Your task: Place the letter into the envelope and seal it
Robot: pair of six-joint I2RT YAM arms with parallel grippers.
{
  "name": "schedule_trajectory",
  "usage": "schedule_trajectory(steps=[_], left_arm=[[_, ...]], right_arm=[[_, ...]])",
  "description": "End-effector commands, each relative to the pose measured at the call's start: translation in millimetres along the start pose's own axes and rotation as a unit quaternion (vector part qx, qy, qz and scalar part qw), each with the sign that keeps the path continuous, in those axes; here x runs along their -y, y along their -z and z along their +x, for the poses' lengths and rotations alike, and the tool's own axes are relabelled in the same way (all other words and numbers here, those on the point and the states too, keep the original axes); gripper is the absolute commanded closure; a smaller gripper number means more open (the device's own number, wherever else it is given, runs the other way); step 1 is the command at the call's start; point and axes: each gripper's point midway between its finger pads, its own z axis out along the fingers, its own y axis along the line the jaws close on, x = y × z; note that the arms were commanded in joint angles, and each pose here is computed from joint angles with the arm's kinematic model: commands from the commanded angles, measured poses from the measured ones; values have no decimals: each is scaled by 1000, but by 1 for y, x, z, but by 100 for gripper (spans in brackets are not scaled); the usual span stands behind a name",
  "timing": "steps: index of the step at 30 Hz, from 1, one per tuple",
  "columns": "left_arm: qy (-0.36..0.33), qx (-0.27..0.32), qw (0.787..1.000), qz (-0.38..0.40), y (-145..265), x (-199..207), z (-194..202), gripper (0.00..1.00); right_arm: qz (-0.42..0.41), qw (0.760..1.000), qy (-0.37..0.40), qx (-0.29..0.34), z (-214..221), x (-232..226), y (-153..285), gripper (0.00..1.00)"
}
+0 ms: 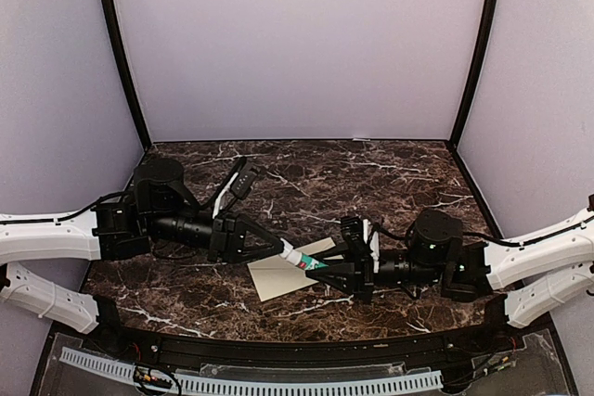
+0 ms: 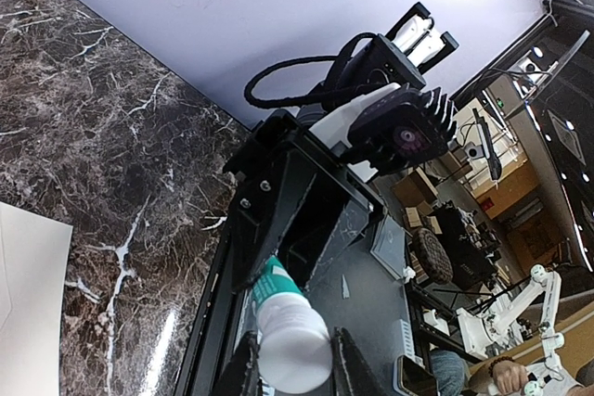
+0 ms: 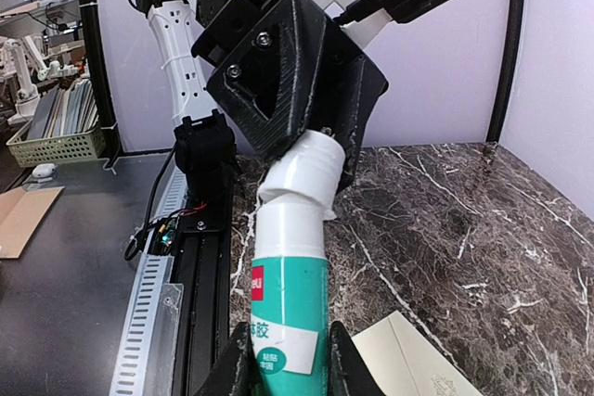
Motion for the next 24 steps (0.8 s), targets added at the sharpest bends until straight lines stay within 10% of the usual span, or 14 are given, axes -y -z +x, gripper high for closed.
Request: schedule_trajectory(steps=[1, 24], left_arm=[[-18, 14, 1000, 15, 0, 15, -11, 84], [-7, 23, 999, -41, -10, -12, -10, 84]], right_arm=[[14, 999, 10, 28, -21, 7, -1, 100], [68, 997, -13, 30, -33, 28, -9, 100]])
